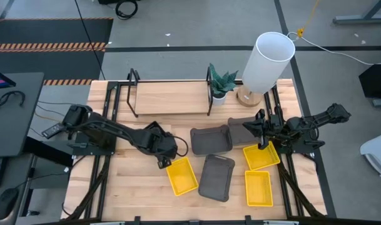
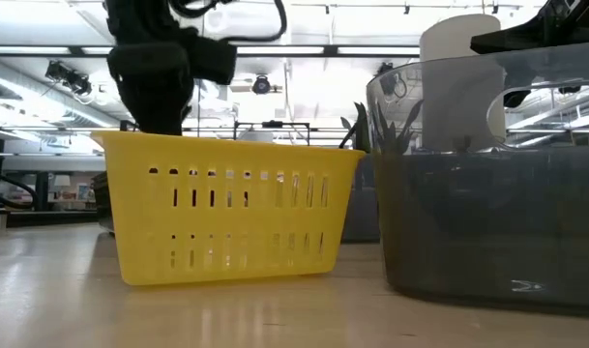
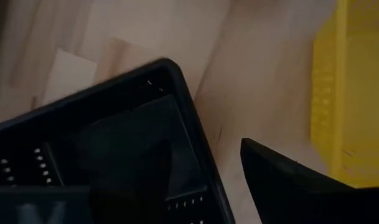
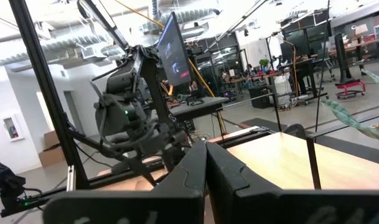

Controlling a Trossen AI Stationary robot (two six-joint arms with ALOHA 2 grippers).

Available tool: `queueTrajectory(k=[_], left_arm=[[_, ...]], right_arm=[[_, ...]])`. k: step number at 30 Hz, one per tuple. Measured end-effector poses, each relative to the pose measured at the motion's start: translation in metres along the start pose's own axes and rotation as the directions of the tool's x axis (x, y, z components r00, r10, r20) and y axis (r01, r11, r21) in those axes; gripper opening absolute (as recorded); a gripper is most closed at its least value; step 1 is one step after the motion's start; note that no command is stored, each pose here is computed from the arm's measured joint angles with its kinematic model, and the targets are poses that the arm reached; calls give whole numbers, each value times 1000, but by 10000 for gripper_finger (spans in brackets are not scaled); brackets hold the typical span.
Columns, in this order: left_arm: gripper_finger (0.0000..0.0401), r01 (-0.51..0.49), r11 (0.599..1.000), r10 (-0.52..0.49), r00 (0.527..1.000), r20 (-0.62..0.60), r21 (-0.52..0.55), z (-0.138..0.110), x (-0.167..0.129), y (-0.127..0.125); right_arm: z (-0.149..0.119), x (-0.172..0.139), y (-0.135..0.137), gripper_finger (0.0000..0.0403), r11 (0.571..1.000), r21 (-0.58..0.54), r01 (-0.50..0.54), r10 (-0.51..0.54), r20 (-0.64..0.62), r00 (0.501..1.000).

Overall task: Stack baskets on shelf by color
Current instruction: Put the black stacked bins on the shelf

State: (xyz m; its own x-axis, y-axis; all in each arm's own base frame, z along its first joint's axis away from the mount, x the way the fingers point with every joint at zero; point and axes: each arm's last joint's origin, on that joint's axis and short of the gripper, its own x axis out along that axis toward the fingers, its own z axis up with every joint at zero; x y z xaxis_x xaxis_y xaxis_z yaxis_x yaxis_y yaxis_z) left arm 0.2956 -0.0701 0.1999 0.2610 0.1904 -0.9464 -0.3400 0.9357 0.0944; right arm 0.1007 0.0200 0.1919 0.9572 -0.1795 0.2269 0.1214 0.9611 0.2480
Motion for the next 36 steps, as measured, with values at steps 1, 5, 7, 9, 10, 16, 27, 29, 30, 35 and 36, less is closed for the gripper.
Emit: queueTrajectory(k=[1,5,7,9,10,16,27,29,30,35,36], left_arm=[[199,4,1000,-4,1000,-14,1,0,3,0],[196,45,999,-45,998,-32,-22,4,12,3],[191,64,997,-65,997,-45,-34,2,19,6],[183,71,997,-73,996,-50,-39,-1,26,10],[178,68,997,-70,996,-54,-41,-2,28,11],[141,95,994,-99,992,-80,-63,-10,42,18],[49,94,994,-98,991,-90,-49,-12,43,19],[31,86,996,-89,992,-94,-37,-13,43,20],[23,81,996,-83,992,-97,-33,-13,42,20],[17,69,997,-71,991,-117,-21,-16,42,20],[20,69,997,-71,991,-117,-18,-16,41,20]], right_arm=[[0,0,0,12,1000,0,0,0,0,1000],[0,0,0,12,1000,0,0,0,1,1000],[0,0,0,12,1000,0,0,0,0,1000],[0,0,0,12,1000,0,0,0,1,1000],[0,0,0,12,1000,0,0,0,0,1000],[0,0,0,12,1000,0,0,0,0,1000],[0,0,0,12,1000,0,0,0,0,1000],[0,0,0,12,1000,0,0,0,0,1000],[0,0,0,12,1000,1,0,0,1,1000],[0,0,0,12,1000,0,0,0,0,1000],[0,0,0,12,1000,0,0,0,0,1000]])
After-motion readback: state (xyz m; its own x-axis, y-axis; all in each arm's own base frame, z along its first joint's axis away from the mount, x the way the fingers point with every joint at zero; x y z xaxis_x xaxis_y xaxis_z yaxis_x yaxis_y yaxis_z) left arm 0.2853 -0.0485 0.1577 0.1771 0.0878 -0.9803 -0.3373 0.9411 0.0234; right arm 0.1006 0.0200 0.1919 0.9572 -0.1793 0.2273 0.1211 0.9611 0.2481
